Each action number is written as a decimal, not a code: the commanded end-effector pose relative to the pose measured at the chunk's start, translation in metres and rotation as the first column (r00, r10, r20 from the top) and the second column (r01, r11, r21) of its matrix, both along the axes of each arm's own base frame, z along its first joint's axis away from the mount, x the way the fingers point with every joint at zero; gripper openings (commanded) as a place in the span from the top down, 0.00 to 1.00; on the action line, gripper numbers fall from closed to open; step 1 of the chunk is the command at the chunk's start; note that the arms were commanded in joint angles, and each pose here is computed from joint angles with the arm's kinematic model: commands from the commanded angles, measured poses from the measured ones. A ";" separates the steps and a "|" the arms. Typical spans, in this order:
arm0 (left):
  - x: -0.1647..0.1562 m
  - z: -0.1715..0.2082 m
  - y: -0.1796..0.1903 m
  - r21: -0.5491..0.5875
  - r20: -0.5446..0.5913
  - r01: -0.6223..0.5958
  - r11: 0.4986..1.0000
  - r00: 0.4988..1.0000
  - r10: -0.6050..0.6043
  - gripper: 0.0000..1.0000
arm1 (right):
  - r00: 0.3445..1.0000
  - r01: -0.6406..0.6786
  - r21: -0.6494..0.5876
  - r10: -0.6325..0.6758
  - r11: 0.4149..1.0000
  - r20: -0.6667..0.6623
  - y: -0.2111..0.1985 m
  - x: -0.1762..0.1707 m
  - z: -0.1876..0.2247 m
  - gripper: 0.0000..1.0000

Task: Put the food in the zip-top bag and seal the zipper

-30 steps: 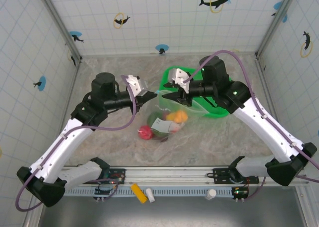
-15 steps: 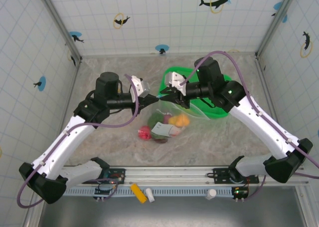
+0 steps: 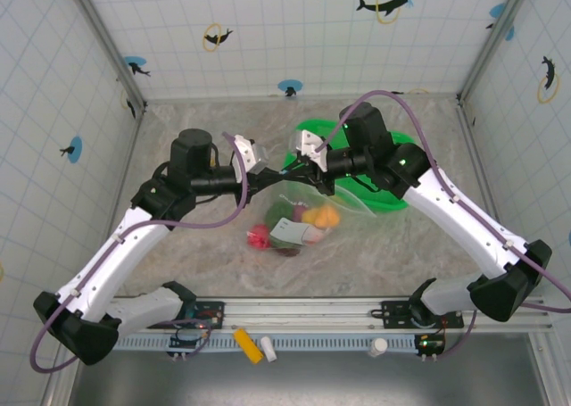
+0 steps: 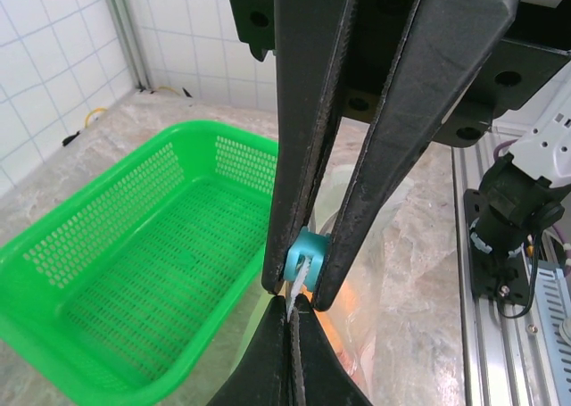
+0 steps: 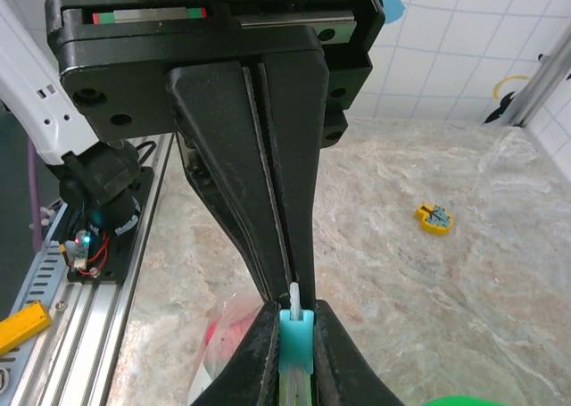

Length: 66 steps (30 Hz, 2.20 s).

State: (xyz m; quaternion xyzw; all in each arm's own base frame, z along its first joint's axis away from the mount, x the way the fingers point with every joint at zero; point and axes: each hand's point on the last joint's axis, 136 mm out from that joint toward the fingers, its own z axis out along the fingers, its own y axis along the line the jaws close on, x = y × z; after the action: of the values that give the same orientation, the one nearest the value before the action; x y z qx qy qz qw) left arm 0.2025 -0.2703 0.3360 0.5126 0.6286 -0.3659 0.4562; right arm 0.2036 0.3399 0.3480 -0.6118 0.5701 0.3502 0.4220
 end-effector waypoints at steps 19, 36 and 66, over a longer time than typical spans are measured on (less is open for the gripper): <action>-0.005 0.021 0.000 -0.045 0.042 0.008 0.999 0.999 -0.006 1.00 | 0.999 0.024 0.061 -0.025 0.998 0.023 -0.006 -0.001 0.016 0.76; -0.003 0.021 -0.001 -0.052 0.041 -0.001 0.999 0.999 0.003 1.00 | 1.000 0.017 0.044 -0.016 0.999 -0.016 -0.001 0.002 0.004 0.78; -0.011 0.005 -0.006 -0.077 -0.009 0.057 0.995 0.998 -0.058 0.77 | 1.000 0.005 0.129 -0.006 0.992 0.009 -0.007 -0.005 0.031 1.00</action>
State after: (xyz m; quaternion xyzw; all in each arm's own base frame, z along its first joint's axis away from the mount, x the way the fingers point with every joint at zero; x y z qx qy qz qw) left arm 0.1974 -0.2739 0.3494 0.5010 0.6090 -0.3961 0.4703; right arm 0.2022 0.3363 0.3644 -0.5852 0.5681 0.3760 0.4398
